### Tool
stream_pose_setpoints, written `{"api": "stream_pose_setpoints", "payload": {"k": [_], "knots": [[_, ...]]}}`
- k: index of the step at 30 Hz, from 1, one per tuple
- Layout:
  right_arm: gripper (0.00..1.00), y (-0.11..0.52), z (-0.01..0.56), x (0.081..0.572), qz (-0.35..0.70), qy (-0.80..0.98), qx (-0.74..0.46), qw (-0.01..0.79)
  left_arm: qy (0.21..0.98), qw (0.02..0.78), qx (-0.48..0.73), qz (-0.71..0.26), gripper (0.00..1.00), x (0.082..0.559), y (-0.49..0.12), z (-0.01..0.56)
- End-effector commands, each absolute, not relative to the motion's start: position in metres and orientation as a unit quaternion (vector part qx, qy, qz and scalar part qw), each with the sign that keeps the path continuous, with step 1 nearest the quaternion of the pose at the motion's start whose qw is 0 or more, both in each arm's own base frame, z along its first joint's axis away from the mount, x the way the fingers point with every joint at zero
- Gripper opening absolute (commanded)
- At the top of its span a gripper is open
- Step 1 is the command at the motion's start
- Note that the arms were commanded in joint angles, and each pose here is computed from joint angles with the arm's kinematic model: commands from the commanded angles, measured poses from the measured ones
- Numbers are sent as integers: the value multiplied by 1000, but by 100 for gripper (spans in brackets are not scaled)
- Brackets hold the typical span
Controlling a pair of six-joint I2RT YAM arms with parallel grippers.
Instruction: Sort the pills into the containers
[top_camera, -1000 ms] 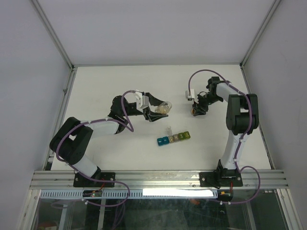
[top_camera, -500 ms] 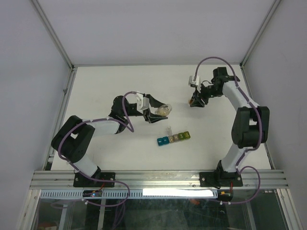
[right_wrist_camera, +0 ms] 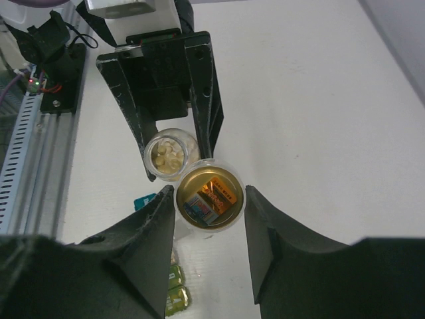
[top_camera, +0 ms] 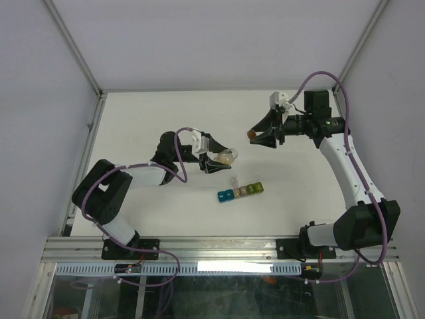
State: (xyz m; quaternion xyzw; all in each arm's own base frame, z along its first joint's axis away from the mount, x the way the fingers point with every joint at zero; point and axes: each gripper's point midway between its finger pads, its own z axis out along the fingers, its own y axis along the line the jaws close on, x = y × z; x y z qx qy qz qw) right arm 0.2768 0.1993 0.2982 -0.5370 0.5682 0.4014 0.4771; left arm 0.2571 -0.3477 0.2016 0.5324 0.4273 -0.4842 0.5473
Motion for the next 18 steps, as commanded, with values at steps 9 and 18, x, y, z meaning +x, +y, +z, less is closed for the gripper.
{"api": "stream_pose_setpoints", "payload": {"k": [9, 18], "knots": [[8, 234, 260, 265, 432, 568, -558, 424, 405, 539, 551, -492, 0, 261, -360, 207], [9, 241, 247, 261, 425, 566, -575, 410, 406, 533, 551, -498, 0, 259, -362, 206]]}}
